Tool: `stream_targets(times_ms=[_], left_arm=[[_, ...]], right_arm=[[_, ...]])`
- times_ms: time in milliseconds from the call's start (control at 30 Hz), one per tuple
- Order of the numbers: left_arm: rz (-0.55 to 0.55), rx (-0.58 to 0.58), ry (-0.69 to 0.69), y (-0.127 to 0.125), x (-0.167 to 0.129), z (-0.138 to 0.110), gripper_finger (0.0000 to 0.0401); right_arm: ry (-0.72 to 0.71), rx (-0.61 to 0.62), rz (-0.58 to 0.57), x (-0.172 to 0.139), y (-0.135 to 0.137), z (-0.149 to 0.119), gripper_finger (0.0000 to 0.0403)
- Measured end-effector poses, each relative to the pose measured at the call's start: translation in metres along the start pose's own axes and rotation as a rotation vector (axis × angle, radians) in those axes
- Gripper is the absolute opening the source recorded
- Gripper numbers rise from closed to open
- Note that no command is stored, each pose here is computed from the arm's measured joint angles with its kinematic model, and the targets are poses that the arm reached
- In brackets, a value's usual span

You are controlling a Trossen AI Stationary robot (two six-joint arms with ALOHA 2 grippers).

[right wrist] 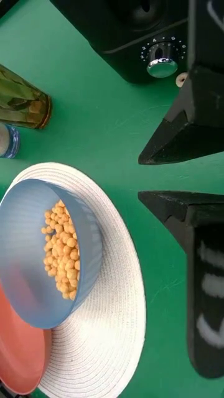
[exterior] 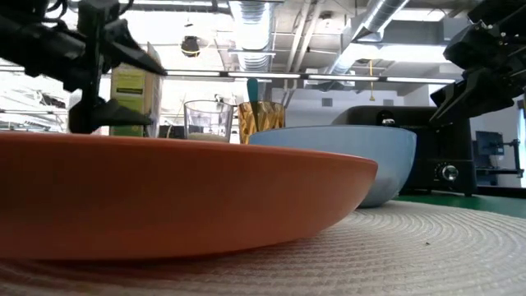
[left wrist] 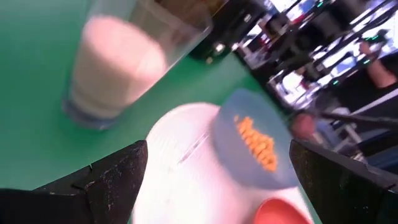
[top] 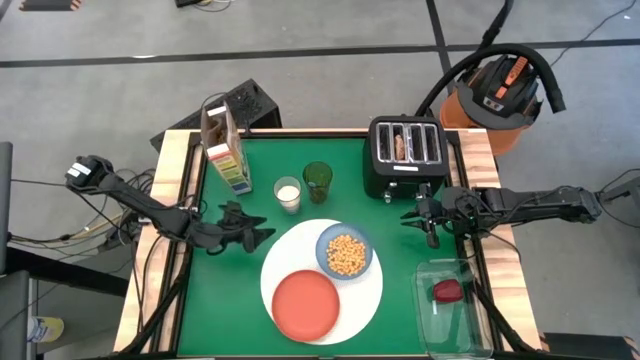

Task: Arrange a breakfast setting
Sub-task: Put the bagel from the toaster on the orange plate

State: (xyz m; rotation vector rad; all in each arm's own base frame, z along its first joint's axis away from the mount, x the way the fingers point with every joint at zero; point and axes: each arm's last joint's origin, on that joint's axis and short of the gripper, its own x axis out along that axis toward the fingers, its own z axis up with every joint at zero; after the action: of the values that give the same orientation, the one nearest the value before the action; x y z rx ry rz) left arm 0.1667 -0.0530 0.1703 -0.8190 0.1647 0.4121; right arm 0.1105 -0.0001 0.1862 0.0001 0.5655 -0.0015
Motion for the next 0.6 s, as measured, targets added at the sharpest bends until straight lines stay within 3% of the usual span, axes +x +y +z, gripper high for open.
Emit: stream_targets(times_ms=[300,600], left_arm=[[-0.122,0.095,-0.132,-0.016,-0.002,0.012,0.0378],[-0.307,0.269,-0.101,-0.034,-0.005,0.019,0.0378]], right_arm=[[0.000,0.000,0.000,0.000,0.000,0.000,0.0102],[0.000,0.000,0.000,0.000,0.000,0.000,0.0102]])
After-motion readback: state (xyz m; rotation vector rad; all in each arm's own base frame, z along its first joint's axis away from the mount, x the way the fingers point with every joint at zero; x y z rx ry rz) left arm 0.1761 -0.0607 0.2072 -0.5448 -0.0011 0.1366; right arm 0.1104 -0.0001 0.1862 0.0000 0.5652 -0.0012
